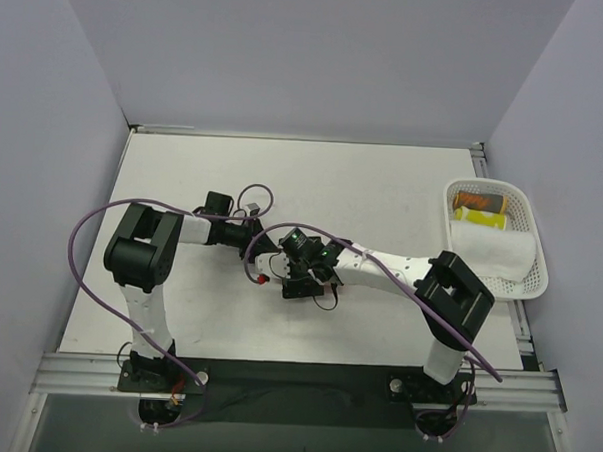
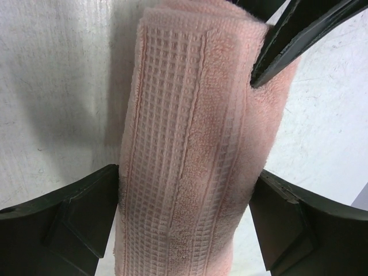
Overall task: Roll the towels
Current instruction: Place the rolled towel into the container
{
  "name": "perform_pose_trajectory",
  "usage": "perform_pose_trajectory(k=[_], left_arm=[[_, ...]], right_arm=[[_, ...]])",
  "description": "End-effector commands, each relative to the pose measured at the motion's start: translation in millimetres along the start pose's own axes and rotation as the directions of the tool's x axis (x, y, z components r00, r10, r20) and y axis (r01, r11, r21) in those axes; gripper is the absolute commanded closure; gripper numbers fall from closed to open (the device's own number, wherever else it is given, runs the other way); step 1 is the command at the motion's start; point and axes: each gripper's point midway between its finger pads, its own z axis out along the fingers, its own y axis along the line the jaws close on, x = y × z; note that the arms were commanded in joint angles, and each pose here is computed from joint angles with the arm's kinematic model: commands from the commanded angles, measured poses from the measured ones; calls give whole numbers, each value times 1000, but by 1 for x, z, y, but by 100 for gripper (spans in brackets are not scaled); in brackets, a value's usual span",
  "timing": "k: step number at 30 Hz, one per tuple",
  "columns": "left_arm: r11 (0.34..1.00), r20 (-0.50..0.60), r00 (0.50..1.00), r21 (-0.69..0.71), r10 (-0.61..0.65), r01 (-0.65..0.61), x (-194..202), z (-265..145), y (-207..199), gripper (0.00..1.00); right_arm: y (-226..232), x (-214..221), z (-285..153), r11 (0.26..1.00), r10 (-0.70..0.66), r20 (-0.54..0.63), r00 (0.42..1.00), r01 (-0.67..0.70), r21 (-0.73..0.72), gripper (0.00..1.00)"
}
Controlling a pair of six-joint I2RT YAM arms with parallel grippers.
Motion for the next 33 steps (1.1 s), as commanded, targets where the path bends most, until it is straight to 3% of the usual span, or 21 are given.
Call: perform_pose_trajectory(k=[1, 10, 15, 16, 17, 18, 21, 22, 25, 33], left_arm=[[994, 12, 995, -43, -97, 97, -3, 5, 4, 100], [984, 35, 984, -6, -176, 176, -10, 7, 0, 100], [987, 39, 986, 32, -161, 160, -21, 5, -13, 100], [986, 39, 986, 38, -161, 160, -21, 6, -13, 95], [986, 40, 986, 46, -160, 158, -22, 6, -14, 85], [989, 43, 989, 59, -138, 136, -24, 5, -18, 62], [993, 57, 995, 92, -79, 74, -29, 1, -31, 43], [993, 64, 996, 103, -55, 48, -33, -1, -38, 32], [992, 87, 996, 127, 14, -25, -39, -11, -53, 17], [979, 140, 983, 149, 119, -140, -44, -29, -72, 9]], right_arm=[[0, 4, 5, 1000, -11, -7, 1000, 10, -13, 12], [25, 20, 17, 991, -4, 4, 1000, 5, -137, 12], [20, 34, 32, 982, 52, -9, 999, -52, -183, 36], [19, 35, 33, 979, 62, -7, 998, -62, -195, 39], [18, 32, 33, 973, 78, 14, 997, -73, -219, 48], [13, 39, 32, 967, 112, 19, 994, -105, -232, 53], [12, 40, 17, 934, 172, 70, 983, -141, -327, 74], [12, 40, 11, 926, 176, 92, 980, -133, -354, 85], [11, 43, -13, 900, 215, 133, 968, -143, -411, 100], [-6, 72, -93, 905, 195, 202, 960, -97, -414, 100]])
